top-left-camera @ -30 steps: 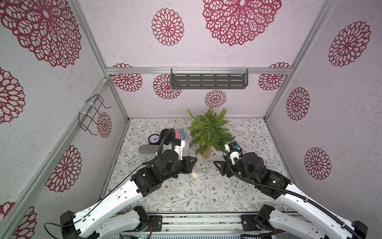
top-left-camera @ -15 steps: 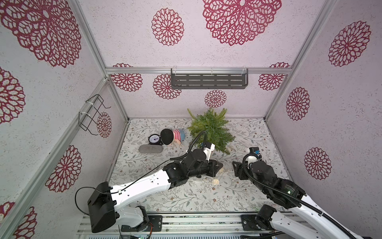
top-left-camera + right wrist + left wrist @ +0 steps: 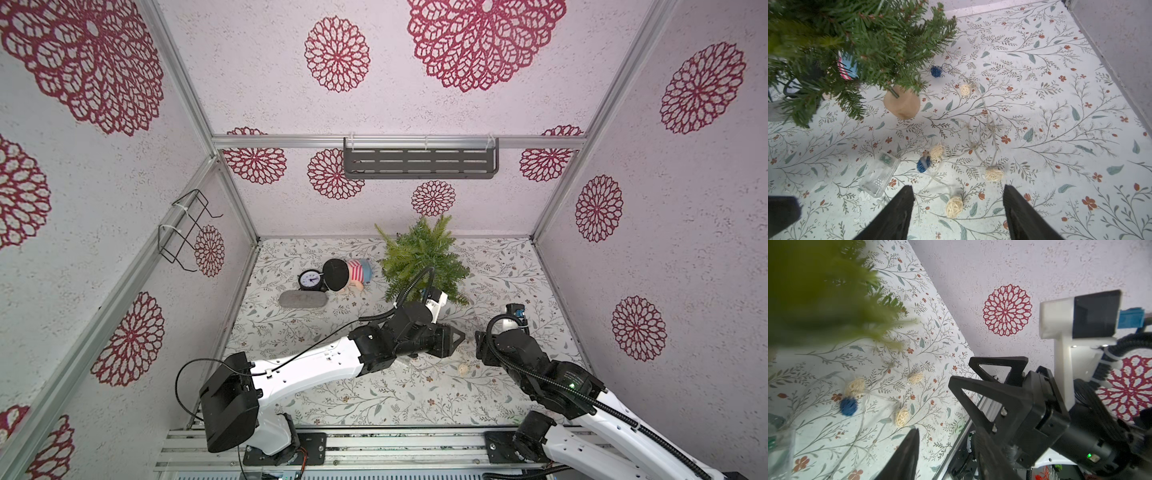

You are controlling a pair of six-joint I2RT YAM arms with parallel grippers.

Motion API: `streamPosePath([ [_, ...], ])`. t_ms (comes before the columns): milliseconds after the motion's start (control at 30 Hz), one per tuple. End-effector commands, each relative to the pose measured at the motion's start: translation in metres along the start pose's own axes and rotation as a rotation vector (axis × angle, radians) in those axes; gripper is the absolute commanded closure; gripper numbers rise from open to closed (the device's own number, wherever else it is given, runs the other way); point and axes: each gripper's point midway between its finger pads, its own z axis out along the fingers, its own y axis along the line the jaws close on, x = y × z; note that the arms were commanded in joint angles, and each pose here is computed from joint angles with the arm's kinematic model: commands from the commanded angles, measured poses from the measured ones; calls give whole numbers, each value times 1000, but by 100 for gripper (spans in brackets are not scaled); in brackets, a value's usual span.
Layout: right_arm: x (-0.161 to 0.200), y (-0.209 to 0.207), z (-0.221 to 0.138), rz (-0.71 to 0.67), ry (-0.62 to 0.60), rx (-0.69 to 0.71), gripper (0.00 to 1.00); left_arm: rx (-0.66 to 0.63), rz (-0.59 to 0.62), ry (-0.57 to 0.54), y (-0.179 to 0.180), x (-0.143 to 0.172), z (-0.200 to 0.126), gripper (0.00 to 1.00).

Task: Remove string lights from the small christmas tree
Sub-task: Place the light string at the center of the board, then reset both arms

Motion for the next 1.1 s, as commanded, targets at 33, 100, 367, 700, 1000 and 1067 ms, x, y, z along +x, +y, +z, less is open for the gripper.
streamPosePath([
  [33, -3, -4, 3, 49, -29, 23, 29, -12, 25, -40, -2, -6, -10, 51],
  [100, -1, -4, 5, 51, -27, 29, 29, -21, 26, -45, -1, -6, -14, 49],
  [367, 9, -5, 23, 63, 16, 53, 27, -35, 50, -85, -1, -12, -42, 44],
  [700, -13, -41, 50, 171, 14, 149, 29, -113, 71, -106, 14, -12, -92, 43],
  [1000, -77, -101, 69, 163, -191, 407, 21, -243, 14, -145, 58, -16, -150, 38],
  [1067, -88, -114, 70, 104, -265, 473, 17, -271, -15, -166, 72, -20, -161, 38],
])
